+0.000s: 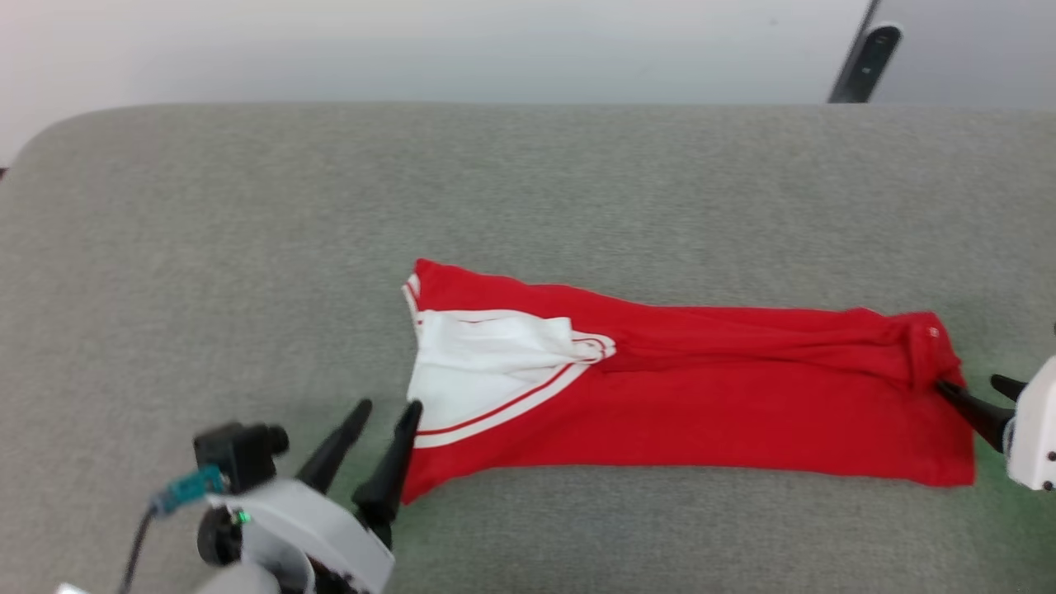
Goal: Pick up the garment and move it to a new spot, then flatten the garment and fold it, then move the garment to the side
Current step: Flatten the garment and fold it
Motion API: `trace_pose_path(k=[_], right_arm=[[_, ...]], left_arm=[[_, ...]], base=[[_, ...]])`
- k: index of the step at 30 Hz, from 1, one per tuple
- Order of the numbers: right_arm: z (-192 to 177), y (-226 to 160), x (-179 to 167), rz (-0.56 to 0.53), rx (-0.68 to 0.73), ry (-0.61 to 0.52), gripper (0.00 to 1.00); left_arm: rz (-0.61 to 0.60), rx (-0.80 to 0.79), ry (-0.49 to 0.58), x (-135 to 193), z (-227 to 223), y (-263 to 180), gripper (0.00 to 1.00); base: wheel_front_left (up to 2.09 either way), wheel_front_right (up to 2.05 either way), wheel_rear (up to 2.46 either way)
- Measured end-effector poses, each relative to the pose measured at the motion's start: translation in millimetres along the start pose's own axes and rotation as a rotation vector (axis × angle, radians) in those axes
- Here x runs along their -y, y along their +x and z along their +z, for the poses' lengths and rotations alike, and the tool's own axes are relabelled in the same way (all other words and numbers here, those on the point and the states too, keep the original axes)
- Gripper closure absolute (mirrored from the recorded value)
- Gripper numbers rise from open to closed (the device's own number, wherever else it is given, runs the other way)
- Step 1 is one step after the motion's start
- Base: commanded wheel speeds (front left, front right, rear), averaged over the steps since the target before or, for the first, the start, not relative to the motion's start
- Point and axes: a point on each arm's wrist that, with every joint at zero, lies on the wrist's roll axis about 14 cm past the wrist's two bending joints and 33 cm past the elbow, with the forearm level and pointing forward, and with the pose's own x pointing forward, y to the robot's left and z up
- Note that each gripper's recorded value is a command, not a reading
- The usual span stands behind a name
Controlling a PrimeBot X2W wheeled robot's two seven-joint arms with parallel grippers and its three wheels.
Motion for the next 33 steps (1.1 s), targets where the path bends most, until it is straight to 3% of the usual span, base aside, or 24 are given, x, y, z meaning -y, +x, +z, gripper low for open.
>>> trace_pose_path(k=[8, 13, 19, 25, 26, 29, 33], right_arm=[[-14, 15, 3, -0.003, -0.150, 0.071, 0.00], [-11, 28, -2, 0.000, -0.230, 0.101, 0.00], [-17, 42, -2, -0.034, -0.337, 0.109, 0.00], [-22, 56, -1, -0.068, -0.399, 0.083, 0.00], [-22, 58, -2, -0.067, -0.401, 0.086, 0.45], [-22, 64, -6, -0.055, -0.392, 0.083, 1.00], [-17, 66, -13, -0.036, -0.346, 0.089, 1.00]], left_arm=[[0.131, 0.163, 0.044, -12, 12, -33, 0.00], [0.205, 0.248, 0.177, -20, 24, -47, 0.00], [0.243, 0.236, 0.304, -28, 16, -54, 0.00], [0.264, 0.224, 0.309, -33, 8, -50, 0.00], [0.267, 0.221, 0.313, -34, 7, -49, 0.00], [0.270, 0.221, 0.319, -35, 5, -46, 0.00], [0.279, 0.224, 0.320, -38, 6, -44, 0.00]], base=[[0.00, 0.00, 0.00], [0.00, 0.00, 0.00], [0.00, 0.00, 0.00], [0.00, 0.00, 0.00], [0.00, 0.00, 0.00], [0.00, 0.00, 0.00], [0.00, 0.00, 0.00]])
